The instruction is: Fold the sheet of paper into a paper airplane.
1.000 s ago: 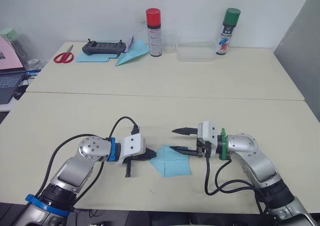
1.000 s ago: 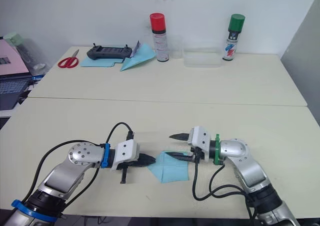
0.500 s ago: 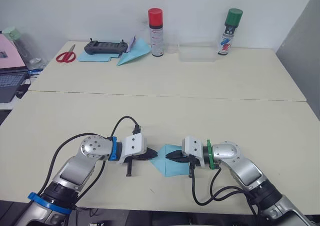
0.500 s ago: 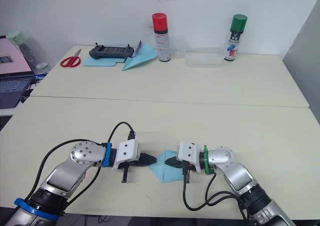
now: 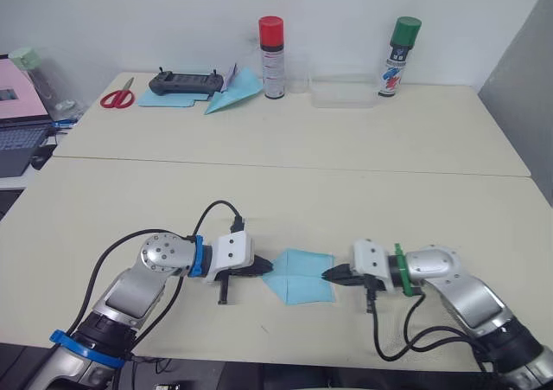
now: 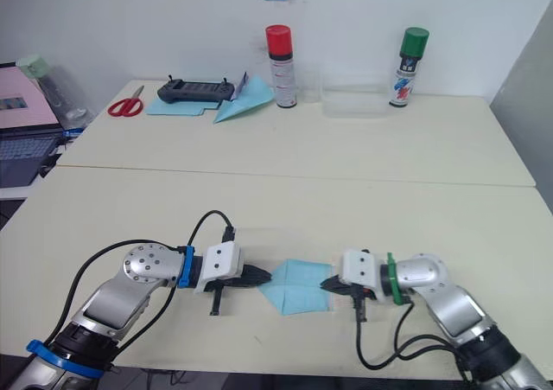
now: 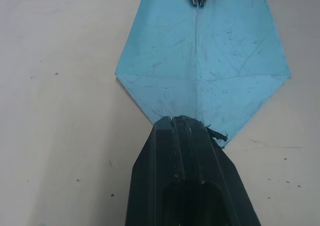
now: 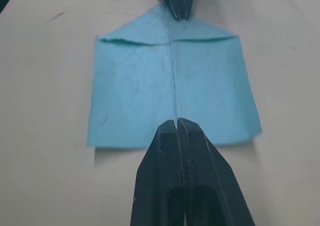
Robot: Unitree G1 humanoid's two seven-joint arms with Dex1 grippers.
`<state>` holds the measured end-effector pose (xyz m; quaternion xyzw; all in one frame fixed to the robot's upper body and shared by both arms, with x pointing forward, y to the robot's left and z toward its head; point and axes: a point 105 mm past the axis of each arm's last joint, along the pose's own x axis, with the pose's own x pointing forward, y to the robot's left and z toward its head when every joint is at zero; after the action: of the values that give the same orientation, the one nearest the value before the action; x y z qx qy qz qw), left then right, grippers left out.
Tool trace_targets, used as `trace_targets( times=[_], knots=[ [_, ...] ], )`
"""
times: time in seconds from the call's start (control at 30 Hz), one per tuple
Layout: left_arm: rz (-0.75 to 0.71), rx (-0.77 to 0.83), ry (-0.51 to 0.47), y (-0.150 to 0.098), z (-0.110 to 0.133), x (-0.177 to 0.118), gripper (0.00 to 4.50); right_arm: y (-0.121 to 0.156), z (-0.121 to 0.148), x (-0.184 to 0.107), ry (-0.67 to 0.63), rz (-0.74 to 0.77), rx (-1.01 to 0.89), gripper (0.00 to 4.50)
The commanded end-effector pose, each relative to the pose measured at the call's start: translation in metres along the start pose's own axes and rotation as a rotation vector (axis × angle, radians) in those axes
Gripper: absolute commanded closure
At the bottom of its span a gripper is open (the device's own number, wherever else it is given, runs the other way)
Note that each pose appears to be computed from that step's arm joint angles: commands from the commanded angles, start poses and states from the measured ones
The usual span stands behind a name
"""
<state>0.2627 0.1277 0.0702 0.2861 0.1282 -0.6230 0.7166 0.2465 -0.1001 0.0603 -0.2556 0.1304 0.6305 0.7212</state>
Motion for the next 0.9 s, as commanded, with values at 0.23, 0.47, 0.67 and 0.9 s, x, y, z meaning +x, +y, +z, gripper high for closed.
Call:
trace_targets(
  times=[0.23, 0.47, 0.67, 0.9],
  knots=[
    [-0.034, -0.024, 0.034, -0.005, -0.009, 0.001, 4.5, -0.02, 0.058, -0.006, -0.301, -0.074, 0.055, 4.46],
    [-0.036, -0.003, 0.036, -0.001, -0.007, 0.0, 4.5, -0.005, 0.047, 0.032, -0.212, 0.014, 0.018, 4.46],
    [-0.026, 0.018, -0.037, 0.005, 0.012, -0.005, 4.5, 0.0, 0.015, 0.049, -0.056, 0.03, -0.035, 4.46],
    [-0.034, 0.007, -0.114, 0.007, 0.036, 0.009, 4.5, -0.003, 0.008, 0.047, -0.029, 0.019, -0.036, 4.46]
  ],
)
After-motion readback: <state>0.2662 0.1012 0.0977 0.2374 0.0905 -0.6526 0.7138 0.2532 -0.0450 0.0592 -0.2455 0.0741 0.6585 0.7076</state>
